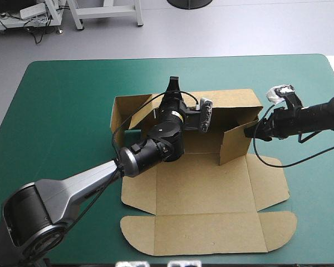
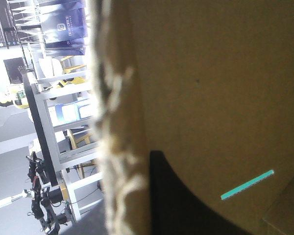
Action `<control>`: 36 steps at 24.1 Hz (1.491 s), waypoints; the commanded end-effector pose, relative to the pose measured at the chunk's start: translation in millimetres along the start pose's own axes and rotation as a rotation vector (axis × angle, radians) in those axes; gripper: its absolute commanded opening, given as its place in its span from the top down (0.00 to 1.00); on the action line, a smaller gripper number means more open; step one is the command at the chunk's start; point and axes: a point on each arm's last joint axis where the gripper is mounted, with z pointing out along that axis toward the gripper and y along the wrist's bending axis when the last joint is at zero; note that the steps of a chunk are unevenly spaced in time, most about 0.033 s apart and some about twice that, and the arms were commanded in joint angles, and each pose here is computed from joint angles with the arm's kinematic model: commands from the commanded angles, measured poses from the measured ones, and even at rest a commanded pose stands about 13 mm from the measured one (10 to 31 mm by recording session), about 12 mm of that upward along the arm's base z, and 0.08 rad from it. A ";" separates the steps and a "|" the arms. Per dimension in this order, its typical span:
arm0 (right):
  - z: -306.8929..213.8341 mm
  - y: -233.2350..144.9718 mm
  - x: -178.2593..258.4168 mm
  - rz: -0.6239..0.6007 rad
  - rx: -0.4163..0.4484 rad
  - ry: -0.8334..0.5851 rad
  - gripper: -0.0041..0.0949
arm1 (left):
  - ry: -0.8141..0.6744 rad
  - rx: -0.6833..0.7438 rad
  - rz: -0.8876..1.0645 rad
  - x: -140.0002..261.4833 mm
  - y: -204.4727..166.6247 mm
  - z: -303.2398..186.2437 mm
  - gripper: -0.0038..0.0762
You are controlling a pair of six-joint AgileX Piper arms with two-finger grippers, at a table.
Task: Fold the box
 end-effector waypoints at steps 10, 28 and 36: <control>2.7 16.6 -24.6 -0.072 0.078 -0.143 0.46 | -0.037 -0.071 -0.024 3.9 21.4 -16.7 0.96; 0.5 8.3 -31.3 -0.028 0.169 -0.220 0.46 | -0.042 -0.072 -0.034 3.5 21.5 -16.7 0.96; 2.2 14.3 -26.7 -0.032 0.102 -0.168 0.46 | -0.058 -0.092 0.007 -0.8 18.8 -8.2 0.96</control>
